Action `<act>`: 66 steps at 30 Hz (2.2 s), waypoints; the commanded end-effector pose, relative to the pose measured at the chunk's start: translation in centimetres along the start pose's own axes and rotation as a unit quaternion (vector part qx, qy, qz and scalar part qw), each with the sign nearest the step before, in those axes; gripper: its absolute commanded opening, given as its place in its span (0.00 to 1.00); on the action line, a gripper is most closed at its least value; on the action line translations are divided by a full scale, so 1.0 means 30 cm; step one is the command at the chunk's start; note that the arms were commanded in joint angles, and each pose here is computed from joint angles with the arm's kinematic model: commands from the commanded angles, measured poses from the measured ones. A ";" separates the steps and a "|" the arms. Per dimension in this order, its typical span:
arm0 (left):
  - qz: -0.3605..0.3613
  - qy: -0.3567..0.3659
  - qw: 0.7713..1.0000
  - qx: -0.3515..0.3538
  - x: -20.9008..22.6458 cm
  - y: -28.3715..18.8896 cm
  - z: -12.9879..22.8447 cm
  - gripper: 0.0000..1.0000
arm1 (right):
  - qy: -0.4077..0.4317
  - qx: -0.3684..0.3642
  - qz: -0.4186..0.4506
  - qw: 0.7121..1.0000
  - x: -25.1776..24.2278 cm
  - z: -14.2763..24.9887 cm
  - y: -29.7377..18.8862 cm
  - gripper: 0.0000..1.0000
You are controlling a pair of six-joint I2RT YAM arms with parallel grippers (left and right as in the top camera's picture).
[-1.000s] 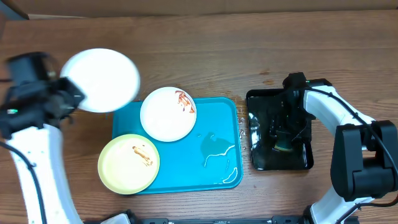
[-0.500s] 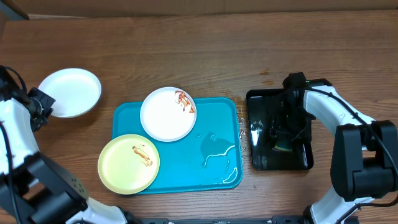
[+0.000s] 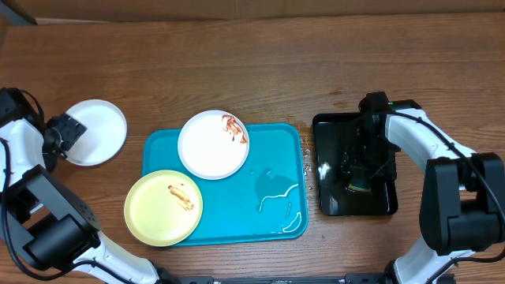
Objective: Clean dirty plates on tray and stack at the side
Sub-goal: 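Release the plate on the table and reach left gripper to stained plate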
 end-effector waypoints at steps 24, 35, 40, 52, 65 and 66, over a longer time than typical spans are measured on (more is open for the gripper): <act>0.024 0.289 0.946 0.147 -0.503 -0.272 0.424 0.50 | -0.003 -0.017 -0.014 1.000 0.009 -0.004 -0.017 0.90; 0.075 0.295 0.939 0.159 -0.523 -0.091 0.551 0.49 | -0.003 -0.014 -0.022 1.000 0.013 -0.003 -0.017 0.90; 0.089 0.317 0.934 0.141 -0.539 -0.034 0.596 0.44 | -0.003 -0.013 -0.022 1.000 0.013 -0.003 -0.017 0.90; 0.153 0.439 0.873 0.146 -0.677 -0.068 0.751 0.23 | -0.003 -0.014 -0.022 1.000 0.013 -0.003 -0.017 0.91; 0.090 0.528 0.833 0.138 -0.728 -0.103 0.900 0.35 | -0.003 -0.016 -0.023 1.000 0.014 -0.005 -0.017 0.91; 0.086 0.522 0.838 0.137 -0.728 -0.103 0.900 0.37 | -0.003 -0.017 -0.023 1.000 0.015 -0.006 -0.017 0.91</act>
Point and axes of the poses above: each gripper's point midway between its finger pads, its own y axis out along the fingers, its own x axis along the line the jaws close on, z = x × y, the point moved 10 cm from there along -y, back along the fingers, and after that the axes turned 9 degrees about y, right-handed, at the moved point
